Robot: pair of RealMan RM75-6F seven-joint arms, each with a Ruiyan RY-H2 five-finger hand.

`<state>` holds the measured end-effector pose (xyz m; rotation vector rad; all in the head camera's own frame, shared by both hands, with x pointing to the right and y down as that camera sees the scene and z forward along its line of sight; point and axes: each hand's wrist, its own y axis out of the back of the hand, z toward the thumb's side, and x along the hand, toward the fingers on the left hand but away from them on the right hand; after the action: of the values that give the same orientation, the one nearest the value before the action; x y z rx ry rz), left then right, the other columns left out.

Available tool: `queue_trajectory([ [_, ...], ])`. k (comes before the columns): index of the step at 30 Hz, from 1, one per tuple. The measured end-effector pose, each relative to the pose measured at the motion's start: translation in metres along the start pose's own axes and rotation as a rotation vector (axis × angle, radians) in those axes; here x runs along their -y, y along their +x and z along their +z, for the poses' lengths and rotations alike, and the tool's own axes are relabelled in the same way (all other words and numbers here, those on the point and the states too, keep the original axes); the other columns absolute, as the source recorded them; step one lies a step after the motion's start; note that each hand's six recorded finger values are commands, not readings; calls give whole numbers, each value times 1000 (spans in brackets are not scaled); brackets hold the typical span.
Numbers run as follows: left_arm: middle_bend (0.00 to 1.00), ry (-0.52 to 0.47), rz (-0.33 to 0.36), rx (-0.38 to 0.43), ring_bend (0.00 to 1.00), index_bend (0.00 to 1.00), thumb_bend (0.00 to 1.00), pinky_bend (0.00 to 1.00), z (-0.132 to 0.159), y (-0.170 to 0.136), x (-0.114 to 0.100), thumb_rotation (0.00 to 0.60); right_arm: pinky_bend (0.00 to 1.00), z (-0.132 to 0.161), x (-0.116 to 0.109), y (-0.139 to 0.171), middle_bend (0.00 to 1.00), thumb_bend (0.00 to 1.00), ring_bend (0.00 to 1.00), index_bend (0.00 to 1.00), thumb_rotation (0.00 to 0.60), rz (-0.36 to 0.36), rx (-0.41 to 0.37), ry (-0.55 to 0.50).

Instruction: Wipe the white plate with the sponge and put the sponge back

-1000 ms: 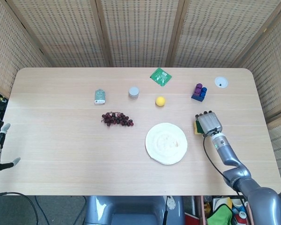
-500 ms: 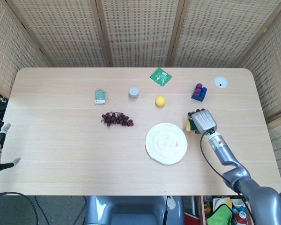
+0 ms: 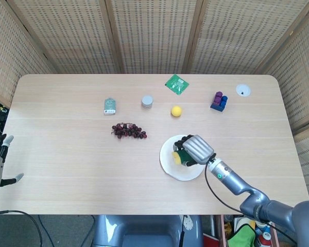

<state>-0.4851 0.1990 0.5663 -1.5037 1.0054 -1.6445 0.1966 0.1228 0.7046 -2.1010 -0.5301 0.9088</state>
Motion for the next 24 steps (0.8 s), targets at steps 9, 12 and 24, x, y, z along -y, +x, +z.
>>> queue_trajectory([
  [9, 0, -2, -1, -6, 0, 0, 0, 0, -2, -1, 0, 600, 437, -10, 20, -7, 523, 222, 424, 460, 600, 46, 13, 16],
  [12, 0, 3, 1, -3, 0, 0, 0, 0, -1, -1, 0, 600, 437, -16, 23, -4, 524, 222, 425, 461, 600, 51, 29, -6],
  [24, 0, 6, -6, 0, 0, 0, 0, 0, 1, 0, 2, 600, 437, -36, 43, 6, 530, 257, 425, 468, 600, 91, 89, -42],
])
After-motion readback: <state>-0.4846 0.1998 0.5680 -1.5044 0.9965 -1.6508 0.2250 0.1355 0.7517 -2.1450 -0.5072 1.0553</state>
